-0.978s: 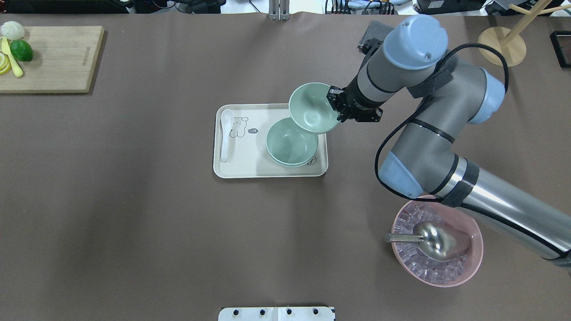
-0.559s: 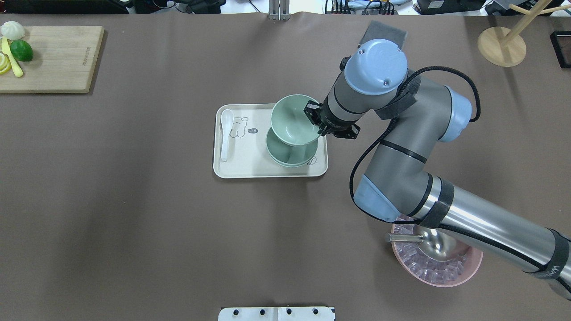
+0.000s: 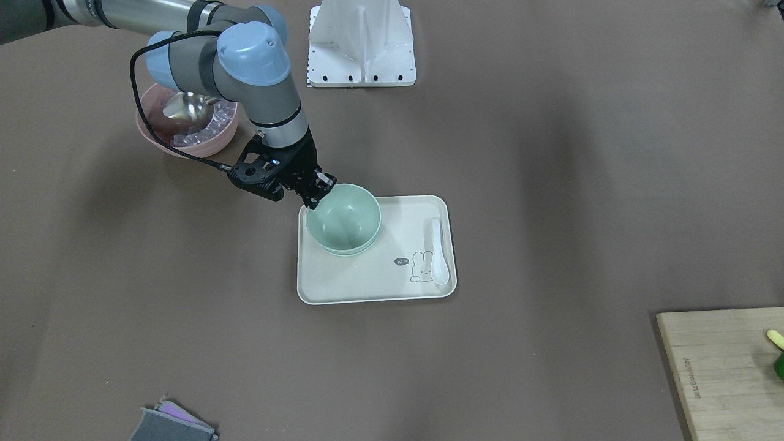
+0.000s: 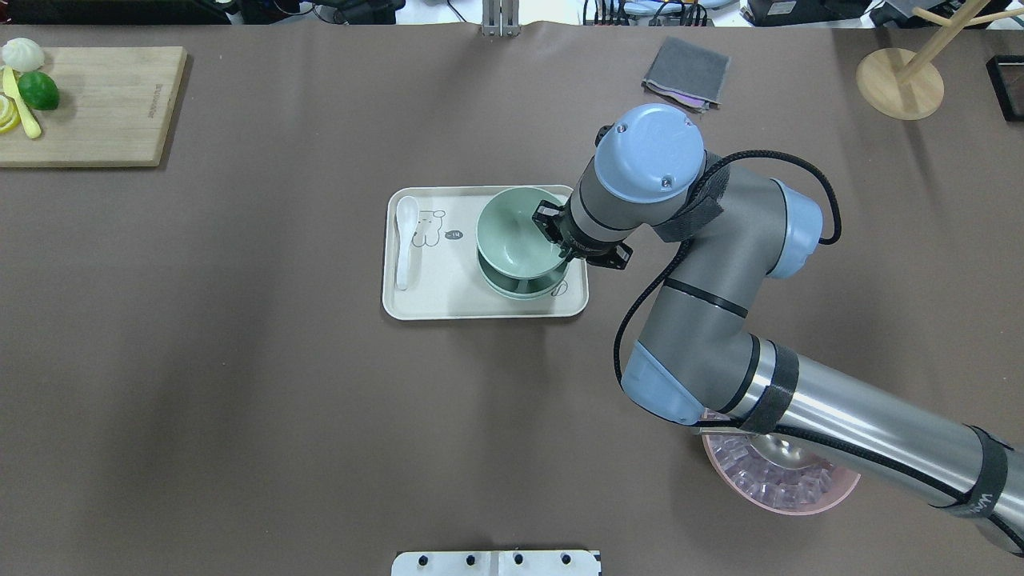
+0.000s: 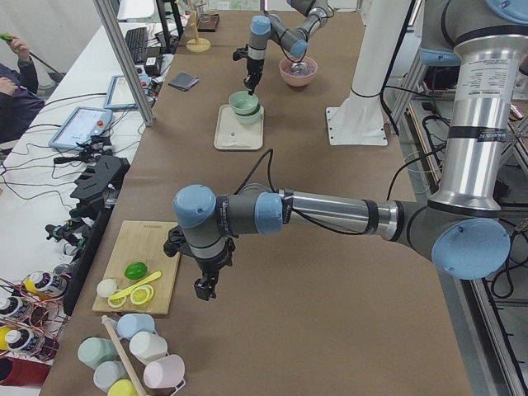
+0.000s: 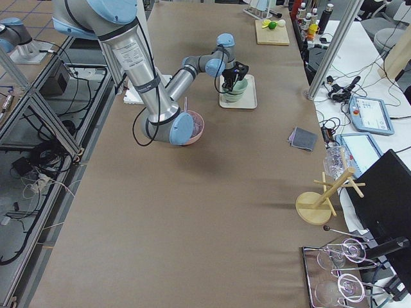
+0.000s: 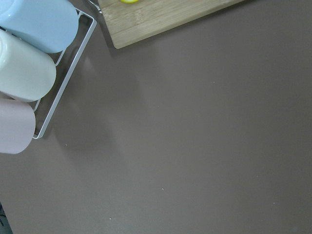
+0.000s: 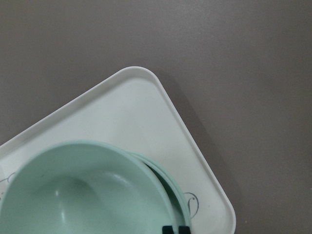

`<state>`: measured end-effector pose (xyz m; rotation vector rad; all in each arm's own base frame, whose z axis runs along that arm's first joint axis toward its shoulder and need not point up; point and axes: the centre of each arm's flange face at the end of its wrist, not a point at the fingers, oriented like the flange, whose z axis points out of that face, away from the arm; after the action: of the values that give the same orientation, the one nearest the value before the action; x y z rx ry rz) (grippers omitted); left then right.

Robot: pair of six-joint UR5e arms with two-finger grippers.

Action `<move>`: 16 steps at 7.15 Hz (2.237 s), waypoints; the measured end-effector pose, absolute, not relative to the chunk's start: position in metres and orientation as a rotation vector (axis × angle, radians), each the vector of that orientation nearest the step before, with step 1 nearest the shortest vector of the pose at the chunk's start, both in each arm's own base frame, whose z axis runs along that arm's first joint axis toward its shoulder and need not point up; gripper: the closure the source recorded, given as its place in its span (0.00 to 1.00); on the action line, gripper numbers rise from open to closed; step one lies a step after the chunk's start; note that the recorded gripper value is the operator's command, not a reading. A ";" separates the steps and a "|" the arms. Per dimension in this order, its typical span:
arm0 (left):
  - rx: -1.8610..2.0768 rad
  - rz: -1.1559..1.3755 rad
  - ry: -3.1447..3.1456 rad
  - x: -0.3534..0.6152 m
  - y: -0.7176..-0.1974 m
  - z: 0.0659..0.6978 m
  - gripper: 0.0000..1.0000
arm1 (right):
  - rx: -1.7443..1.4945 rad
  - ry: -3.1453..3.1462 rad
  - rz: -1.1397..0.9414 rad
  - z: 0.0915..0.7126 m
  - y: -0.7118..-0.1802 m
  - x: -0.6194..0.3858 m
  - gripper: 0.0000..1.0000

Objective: Stack green bowls together

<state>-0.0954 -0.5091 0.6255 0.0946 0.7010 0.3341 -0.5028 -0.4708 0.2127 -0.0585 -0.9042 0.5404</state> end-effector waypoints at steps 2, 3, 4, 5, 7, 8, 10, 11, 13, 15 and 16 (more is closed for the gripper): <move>0.094 0.334 0.701 -0.095 -0.509 0.626 0.02 | -0.062 -0.900 0.542 0.214 -0.469 -0.507 1.00; 0.094 0.334 0.701 -0.095 -0.509 0.626 0.02 | -0.059 -0.895 0.542 0.216 -0.468 -0.509 1.00; 0.094 0.334 0.702 -0.095 -0.509 0.626 0.02 | -0.053 -0.891 0.541 0.217 -0.466 -0.512 1.00; 0.092 0.334 0.704 -0.095 -0.508 0.627 0.02 | -0.050 -0.887 0.539 0.218 -0.464 -0.515 1.00; 0.092 0.334 0.707 -0.094 -0.506 0.628 0.02 | -0.045 -0.883 0.536 0.220 -0.460 -0.519 1.00; 0.092 0.334 0.708 -0.094 -0.506 0.628 0.02 | -0.044 -0.881 0.535 0.221 -0.459 -0.520 1.00; 0.092 0.334 0.708 -0.094 -0.506 0.628 0.02 | -0.045 -0.878 0.534 0.222 -0.458 -0.521 1.00; 0.092 0.334 0.708 -0.094 -0.505 0.629 0.02 | -0.045 -0.877 0.534 0.223 -0.457 -0.521 1.00; 0.091 0.333 0.708 -0.094 -0.504 0.630 0.02 | -0.045 -0.878 0.534 0.223 -0.457 -0.521 1.00; 0.092 0.333 0.707 -0.094 -0.504 0.630 0.02 | -0.045 -0.877 0.533 0.223 -0.457 -0.521 1.00; 0.091 0.333 0.707 -0.094 -0.503 0.630 0.02 | -0.045 -0.877 0.533 0.224 -0.457 -0.521 1.00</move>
<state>-0.0941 -0.5029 0.6302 0.0915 0.7070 0.3332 -0.5214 -0.4568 0.2237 -0.0450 -0.8769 0.5328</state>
